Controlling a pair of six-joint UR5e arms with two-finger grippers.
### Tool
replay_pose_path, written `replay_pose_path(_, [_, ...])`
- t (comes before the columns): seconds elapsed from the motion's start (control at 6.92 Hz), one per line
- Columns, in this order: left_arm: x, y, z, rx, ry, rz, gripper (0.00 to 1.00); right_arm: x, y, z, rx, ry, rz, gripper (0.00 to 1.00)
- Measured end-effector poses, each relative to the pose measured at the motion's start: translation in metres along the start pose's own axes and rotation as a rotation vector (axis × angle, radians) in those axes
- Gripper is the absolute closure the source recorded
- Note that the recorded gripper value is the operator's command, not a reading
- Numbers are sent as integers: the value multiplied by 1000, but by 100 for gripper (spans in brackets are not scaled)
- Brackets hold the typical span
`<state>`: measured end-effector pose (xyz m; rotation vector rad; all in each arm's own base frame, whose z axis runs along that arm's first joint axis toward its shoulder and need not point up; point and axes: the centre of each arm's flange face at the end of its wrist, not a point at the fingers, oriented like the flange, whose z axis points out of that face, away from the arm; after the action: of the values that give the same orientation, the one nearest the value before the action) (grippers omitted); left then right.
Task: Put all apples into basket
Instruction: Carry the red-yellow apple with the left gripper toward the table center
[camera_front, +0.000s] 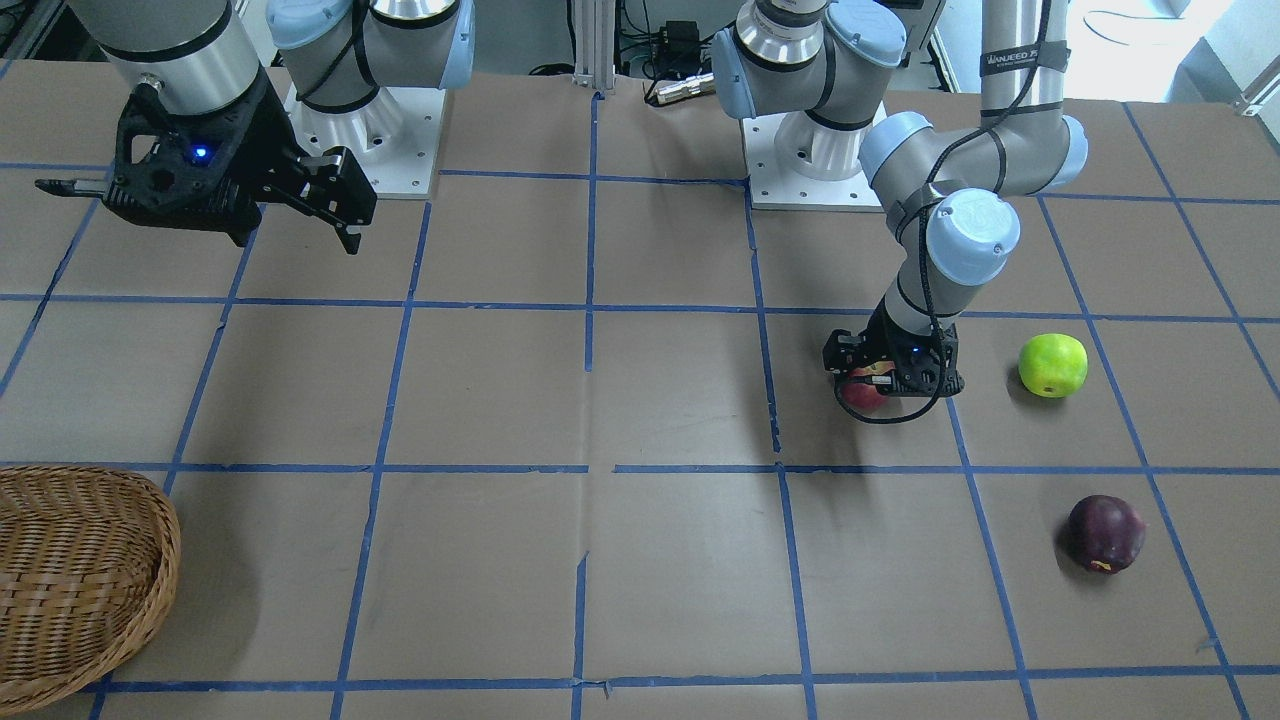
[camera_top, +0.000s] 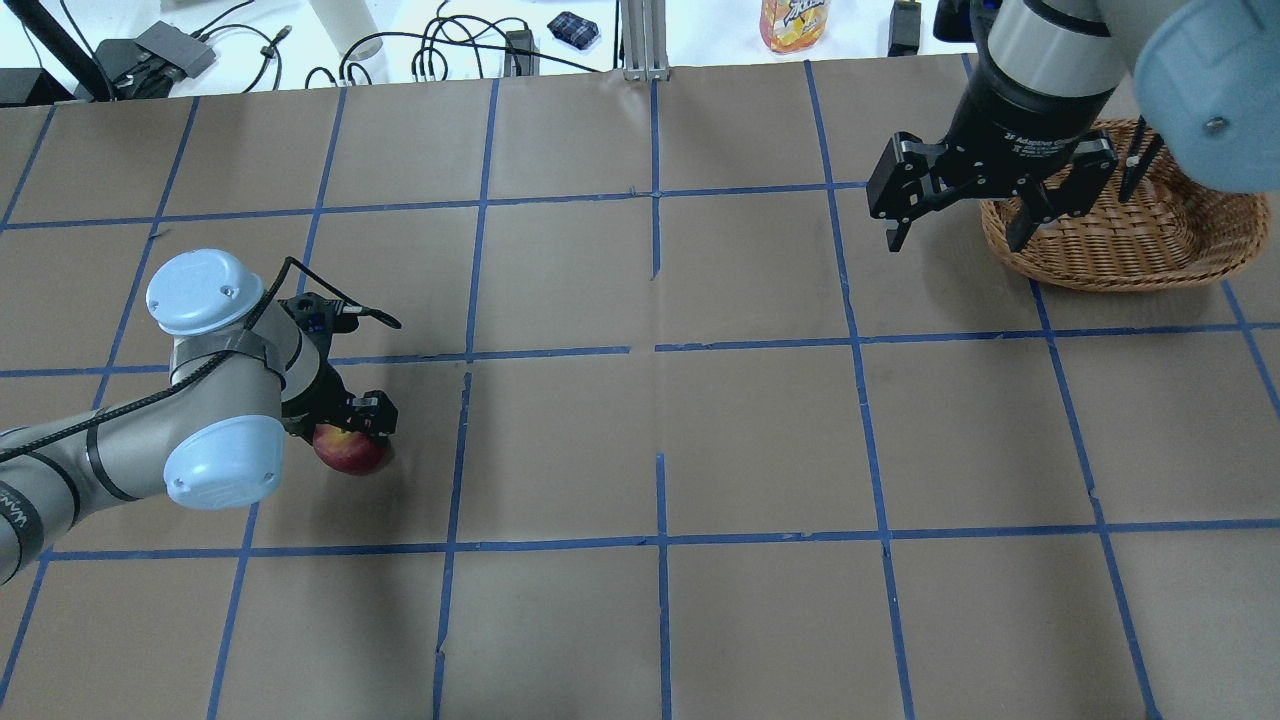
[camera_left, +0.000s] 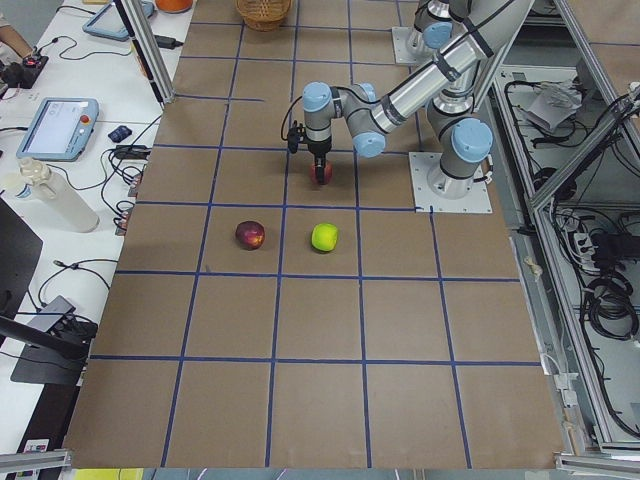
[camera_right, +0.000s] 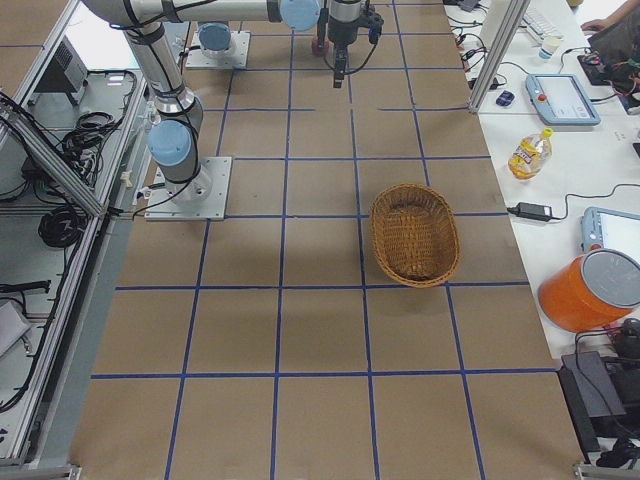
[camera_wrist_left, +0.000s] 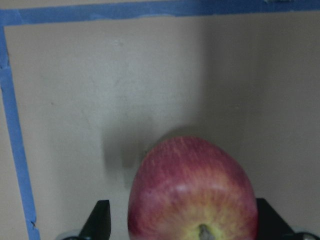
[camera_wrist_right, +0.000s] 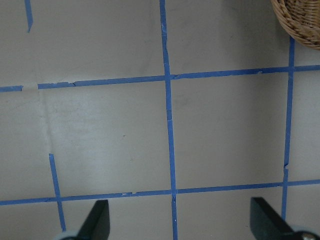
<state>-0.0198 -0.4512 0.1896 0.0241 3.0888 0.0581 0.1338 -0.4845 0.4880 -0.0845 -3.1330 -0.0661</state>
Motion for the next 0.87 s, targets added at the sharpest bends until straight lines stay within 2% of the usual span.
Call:
replay_pose_path(0.14, [1,-4,-2,27,-6,-23,80,0,0,0,-1,-1,-1,0])
replay_pose_path(0.29, [6,-10,-9,57,0,-80,74,0,0,0,-1,-1,-2,0])
replay_pose_path(0.58, [43,-37,-41,132,82,-188,71,0,0,1,-4,-1,2,0])
replay_pose_path(0.87, [119,-61,-78,169,134,-251,72,0,0,1,-4,-1,6,0])
